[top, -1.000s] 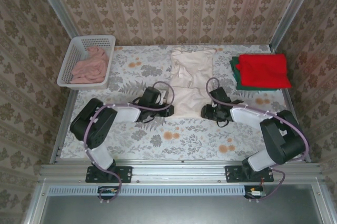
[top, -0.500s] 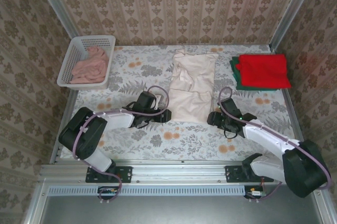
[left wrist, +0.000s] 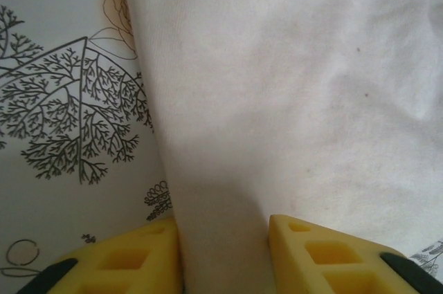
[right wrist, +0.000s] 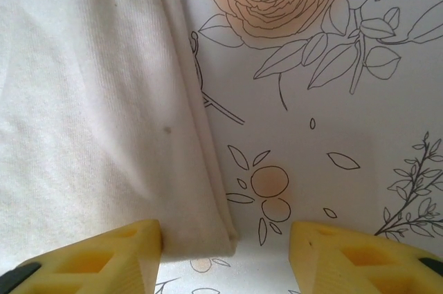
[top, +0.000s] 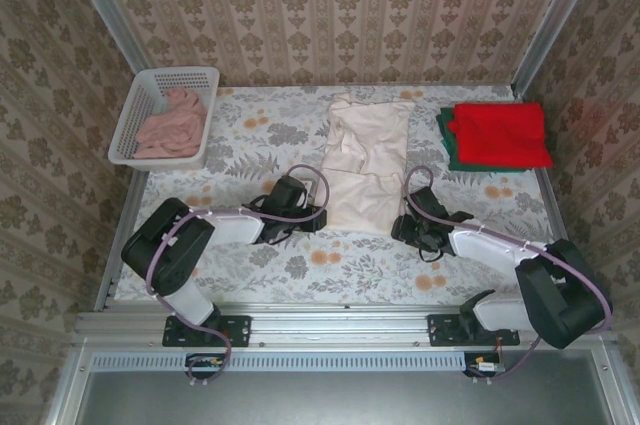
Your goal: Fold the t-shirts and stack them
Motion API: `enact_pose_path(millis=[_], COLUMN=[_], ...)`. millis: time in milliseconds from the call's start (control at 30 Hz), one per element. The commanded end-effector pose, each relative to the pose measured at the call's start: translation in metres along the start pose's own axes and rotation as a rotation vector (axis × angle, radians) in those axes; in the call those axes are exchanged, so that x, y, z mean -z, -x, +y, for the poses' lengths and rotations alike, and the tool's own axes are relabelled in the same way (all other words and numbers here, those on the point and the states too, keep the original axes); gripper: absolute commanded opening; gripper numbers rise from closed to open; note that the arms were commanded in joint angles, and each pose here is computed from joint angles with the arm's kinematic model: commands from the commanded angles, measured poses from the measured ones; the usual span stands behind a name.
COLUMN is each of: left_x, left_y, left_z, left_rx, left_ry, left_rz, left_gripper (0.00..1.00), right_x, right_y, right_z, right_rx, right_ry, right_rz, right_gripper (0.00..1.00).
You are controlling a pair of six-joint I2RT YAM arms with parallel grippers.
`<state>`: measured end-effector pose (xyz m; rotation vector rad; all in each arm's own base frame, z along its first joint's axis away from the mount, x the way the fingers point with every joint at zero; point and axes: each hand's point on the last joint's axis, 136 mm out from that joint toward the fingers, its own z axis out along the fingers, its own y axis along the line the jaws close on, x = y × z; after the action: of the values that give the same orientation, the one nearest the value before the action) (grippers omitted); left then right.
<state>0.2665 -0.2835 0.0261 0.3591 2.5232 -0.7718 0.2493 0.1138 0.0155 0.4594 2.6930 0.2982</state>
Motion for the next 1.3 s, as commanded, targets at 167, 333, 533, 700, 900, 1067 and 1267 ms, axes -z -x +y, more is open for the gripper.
enact_pose_path(millis=[167,333,533,700,900,1067,1267], left_x=[0.005,0.008,0.015,0.032,0.064,0.105,0.136], left_y=[-0.041,-0.041,-0.043,-0.048,-0.062,-0.056,-0.002], left_z=[-0.033,-0.031,-0.029,-0.026,-0.039,-0.047,-0.052], left_rx=[-0.003,-0.006,-0.004,-0.004,-0.022,-0.020,-0.065], left_ry=[-0.100,-0.088,-0.081,-0.066,-0.059,-0.027,0.044], left_rz=[0.142,0.138,0.136,0.122,0.106,0.038,-0.066], left_gripper=[0.22,0.18,0.03,0.00,0.00,0.00,0.00], right_x=[-0.007,-0.011,-0.012,0.010,0.052,0.093,0.125], right_y=[0.003,0.007,0.010,0.011,-0.004,-0.003,0.030], right_z=[0.033,0.027,0.025,0.030,0.028,0.036,0.077], right_rx=[0.026,0.050,0.043,0.064,0.105,0.092,0.161], right_ry=[0.078,0.012,0.017,0.058,0.096,0.182,0.245], right_rz=[-0.007,-0.009,-0.015,-0.052,-0.071,-0.121,-0.159], right_gripper=[0.50,0.47,0.31,0.05,0.00,0.00,0.00])
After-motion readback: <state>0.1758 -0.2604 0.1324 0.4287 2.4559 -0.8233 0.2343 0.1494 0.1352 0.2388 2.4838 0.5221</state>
